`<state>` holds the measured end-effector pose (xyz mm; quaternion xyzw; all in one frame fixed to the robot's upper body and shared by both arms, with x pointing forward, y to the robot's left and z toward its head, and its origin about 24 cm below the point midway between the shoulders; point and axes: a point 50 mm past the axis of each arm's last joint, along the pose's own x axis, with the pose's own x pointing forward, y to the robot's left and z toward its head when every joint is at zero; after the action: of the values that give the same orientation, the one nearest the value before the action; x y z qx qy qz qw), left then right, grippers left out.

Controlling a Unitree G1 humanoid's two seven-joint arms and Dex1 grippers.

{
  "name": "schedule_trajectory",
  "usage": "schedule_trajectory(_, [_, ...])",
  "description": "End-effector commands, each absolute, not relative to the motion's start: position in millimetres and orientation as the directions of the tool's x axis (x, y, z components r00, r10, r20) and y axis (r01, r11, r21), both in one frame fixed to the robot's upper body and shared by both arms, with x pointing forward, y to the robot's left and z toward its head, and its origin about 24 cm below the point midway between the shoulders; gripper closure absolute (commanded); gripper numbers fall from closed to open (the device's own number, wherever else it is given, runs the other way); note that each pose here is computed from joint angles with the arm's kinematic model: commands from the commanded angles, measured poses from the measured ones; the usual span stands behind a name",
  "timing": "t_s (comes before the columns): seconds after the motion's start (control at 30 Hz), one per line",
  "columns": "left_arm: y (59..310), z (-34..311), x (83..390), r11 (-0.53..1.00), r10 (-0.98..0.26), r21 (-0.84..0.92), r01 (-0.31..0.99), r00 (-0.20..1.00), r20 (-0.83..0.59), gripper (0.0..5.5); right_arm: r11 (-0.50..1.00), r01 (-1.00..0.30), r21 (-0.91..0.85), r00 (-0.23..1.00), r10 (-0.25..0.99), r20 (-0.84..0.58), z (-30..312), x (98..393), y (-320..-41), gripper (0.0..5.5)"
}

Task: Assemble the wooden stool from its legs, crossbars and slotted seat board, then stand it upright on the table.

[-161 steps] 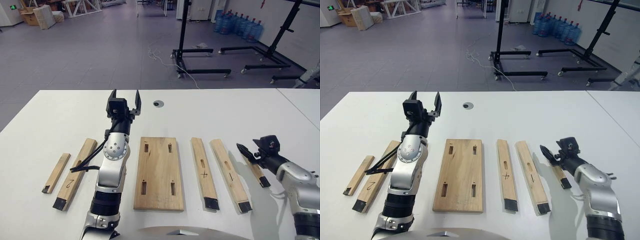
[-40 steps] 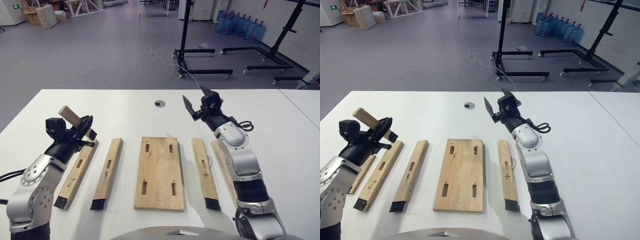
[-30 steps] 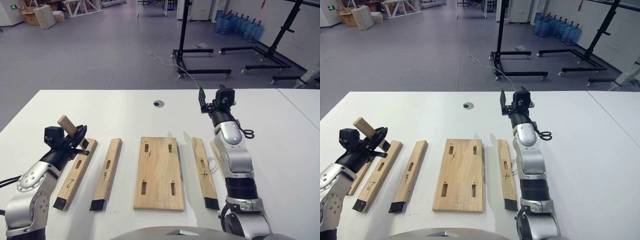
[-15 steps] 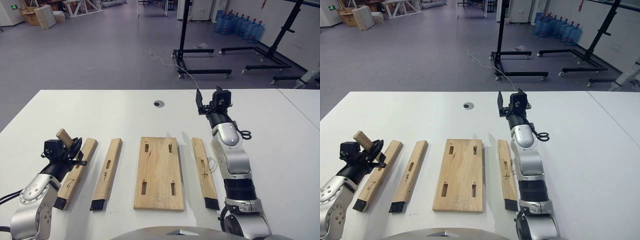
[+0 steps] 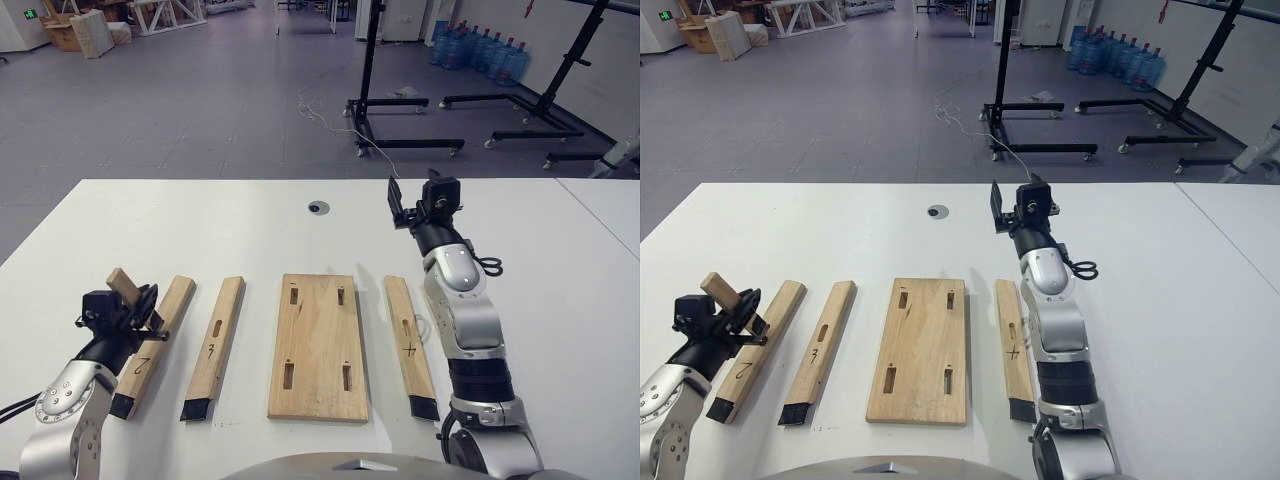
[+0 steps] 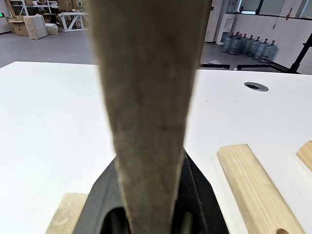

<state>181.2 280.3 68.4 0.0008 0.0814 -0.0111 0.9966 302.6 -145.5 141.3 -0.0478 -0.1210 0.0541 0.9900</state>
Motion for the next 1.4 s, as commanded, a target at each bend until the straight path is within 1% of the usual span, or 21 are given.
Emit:
schedule_trajectory(0.03, [282.6,68.0,184.7,0.999,-0.034,0.026,0.039,0.985,-0.171,5.11,0.986,-0.132,-0.099,0.962,0.151,0.227,141.0,300.6,-139.7,2.0])
schedule_trajectory(0.13, [281.0,64.2,185.5,0.999,-0.047,-0.006,0.047,0.984,-0.172,5.11,0.983,-0.153,-0.101,0.958,0.173,0.23,142.6,300.4,-137.2,2.0])
schedule_trajectory(0.23, [277.9,63.4,186.7,0.998,-0.058,-0.016,0.056,0.984,-0.17,5.11,0.984,-0.145,-0.101,0.96,0.165,0.228,142.5,300.9,-140.1,2.0])
schedule_trajectory(0.4, [278.2,57.1,182.6,0.999,-0.05,-0.003,0.051,0.979,-0.195,5.11,0.985,-0.141,-0.104,0.961,0.162,0.225,142.1,301.0,-141.9,2.0])
schedule_trajectory(0.83, [280.8,55.5,179.9,0.999,-0.006,0.031,0.012,0.981,-0.195,5.11,0.984,-0.145,-0.104,0.959,0.166,0.231,143.6,300.0,-140.6,2.0])
schedule_trajectory(1.1, [284.1,45.8,173.6,1.0,-0.005,0.021,0.01,0.97,-0.245,5.11,0.993,-0.099,-0.06,0.959,0.111,0.261,153.4,303.8,-146.7,2.0])
schedule_trajectory(1.23, [282.4,46.7,175.5,1.0,-0.014,0.012,0.017,0.972,-0.233,5.11,0.994,-0.091,-0.062,0.961,0.104,0.257,152.5,303.6,-149.4,2.0])
schedule_trajectory(1.4, [281.4,56.2,181.0,1.0,-0.017,0.009,0.019,0.982,-0.187,5.11,0.993,-0.095,-0.069,0.961,0.109,0.253,150.3,302.2,-147.0,2.0])
